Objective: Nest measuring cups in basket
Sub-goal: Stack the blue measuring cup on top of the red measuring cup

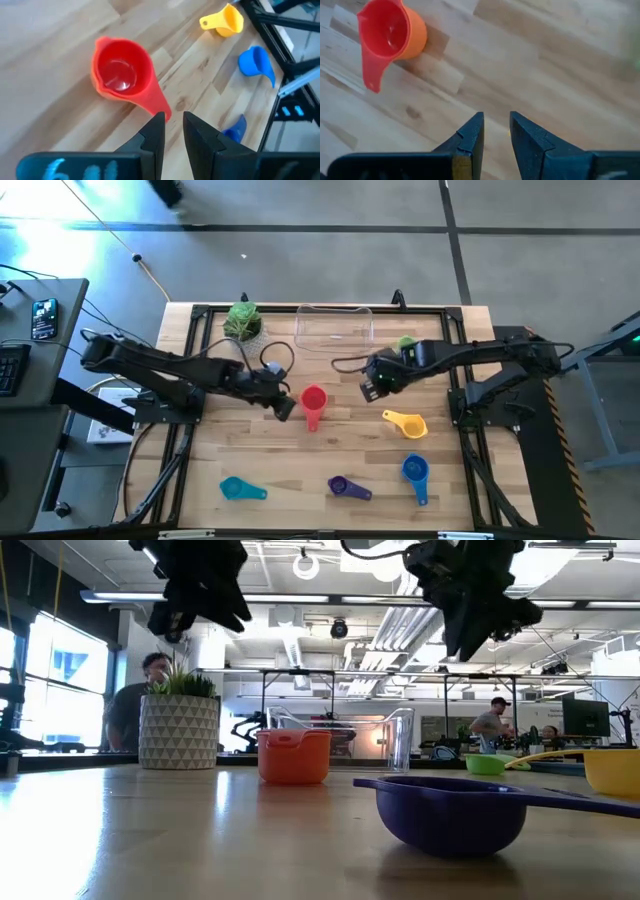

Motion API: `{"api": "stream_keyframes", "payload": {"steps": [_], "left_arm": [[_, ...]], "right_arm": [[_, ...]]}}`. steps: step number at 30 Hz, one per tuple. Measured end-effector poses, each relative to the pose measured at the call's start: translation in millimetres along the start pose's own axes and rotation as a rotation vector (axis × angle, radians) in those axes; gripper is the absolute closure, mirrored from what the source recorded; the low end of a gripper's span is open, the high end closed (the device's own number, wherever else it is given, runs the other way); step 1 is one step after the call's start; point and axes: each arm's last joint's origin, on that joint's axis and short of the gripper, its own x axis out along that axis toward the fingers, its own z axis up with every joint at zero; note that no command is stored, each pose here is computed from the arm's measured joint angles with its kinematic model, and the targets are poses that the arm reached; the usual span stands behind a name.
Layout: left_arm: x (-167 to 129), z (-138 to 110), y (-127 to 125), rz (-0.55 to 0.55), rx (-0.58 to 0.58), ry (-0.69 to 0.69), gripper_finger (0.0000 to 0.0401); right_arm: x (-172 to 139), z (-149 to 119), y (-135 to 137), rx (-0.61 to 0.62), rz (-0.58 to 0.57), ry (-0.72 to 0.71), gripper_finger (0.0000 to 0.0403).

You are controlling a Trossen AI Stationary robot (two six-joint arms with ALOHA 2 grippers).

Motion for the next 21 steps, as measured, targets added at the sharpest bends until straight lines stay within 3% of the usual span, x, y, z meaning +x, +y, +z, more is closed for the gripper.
{"api": "stream_keyframes", "payload": {"steps": [7, 21], "left_arm": [[-26, 3, 4, -0.03, 0.128, -0.029, 0.0341], [-44, 5, 5, -0.071, 0.263, -0.059, 0.0341]], "right_arm": [[-3, -39, 9, 0.119, -0.021, 0.104, 0.0318], [-15, -116, 22, 0.145, -0.01, 0.247, 0.0311]]}}
